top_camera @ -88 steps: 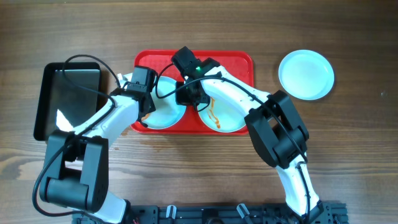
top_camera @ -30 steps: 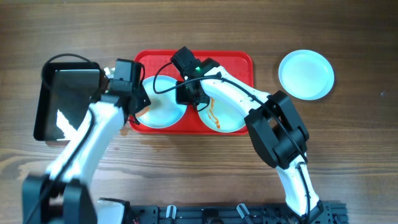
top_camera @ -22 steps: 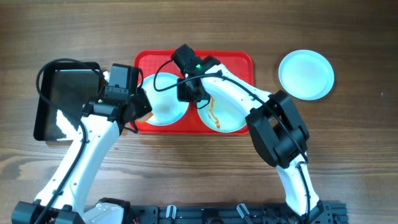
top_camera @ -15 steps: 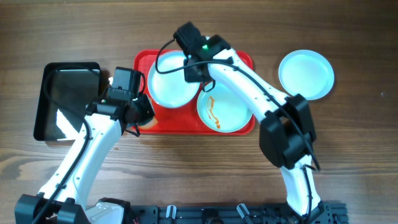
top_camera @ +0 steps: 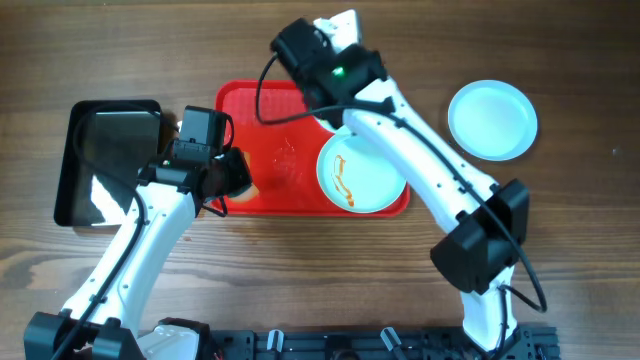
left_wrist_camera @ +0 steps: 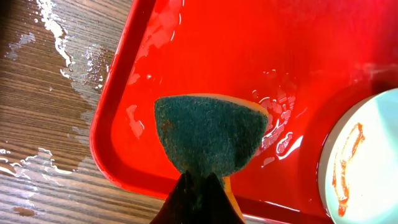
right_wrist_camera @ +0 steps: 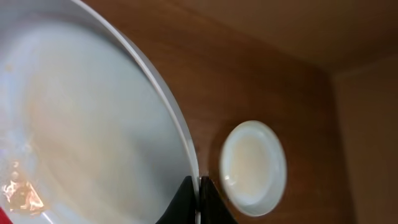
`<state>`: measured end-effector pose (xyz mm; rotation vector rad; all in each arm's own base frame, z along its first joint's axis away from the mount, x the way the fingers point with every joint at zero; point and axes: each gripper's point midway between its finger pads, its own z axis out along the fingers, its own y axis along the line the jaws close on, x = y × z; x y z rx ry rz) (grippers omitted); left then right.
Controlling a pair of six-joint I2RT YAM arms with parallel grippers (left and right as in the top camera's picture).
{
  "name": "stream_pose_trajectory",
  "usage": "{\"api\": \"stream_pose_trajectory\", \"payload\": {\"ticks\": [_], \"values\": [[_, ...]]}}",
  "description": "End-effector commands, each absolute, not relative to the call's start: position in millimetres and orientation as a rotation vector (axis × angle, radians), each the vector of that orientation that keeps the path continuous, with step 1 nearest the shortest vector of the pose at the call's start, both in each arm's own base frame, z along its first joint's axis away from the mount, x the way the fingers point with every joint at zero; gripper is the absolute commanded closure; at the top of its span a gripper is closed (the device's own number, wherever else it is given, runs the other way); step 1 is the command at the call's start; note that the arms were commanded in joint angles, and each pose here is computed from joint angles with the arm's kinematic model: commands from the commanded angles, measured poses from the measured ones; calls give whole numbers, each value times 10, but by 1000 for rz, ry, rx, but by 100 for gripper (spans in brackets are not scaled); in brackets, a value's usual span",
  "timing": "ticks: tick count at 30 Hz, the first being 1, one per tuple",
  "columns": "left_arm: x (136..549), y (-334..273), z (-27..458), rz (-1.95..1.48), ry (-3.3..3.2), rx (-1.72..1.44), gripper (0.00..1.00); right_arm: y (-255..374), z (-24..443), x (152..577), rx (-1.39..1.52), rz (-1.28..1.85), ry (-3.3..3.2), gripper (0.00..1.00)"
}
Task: Clean dirty plates on tray and stack at the side
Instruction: 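Lift the cleaned plate off the tray with the right gripper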
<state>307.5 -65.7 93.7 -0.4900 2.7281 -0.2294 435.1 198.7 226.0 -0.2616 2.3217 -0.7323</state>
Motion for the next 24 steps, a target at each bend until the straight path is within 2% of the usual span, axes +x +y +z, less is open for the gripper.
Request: {"api": "stream_pose_trajectory", "payload": {"ticks": [1, 10, 24], "values": [[3056, -685, 882, -241, 2749, -469, 96, 2066, 2712, 4294, -282, -935, 2090, 96], [3055, -685, 882, -241, 2749, -470, 96, 2351, 3005, 4140, -317, -1036, 1906, 96], [3057, -686, 883, -242, 2748, -469, 96, 2370, 3012, 4129, -317, -1034, 1901, 95]]}}
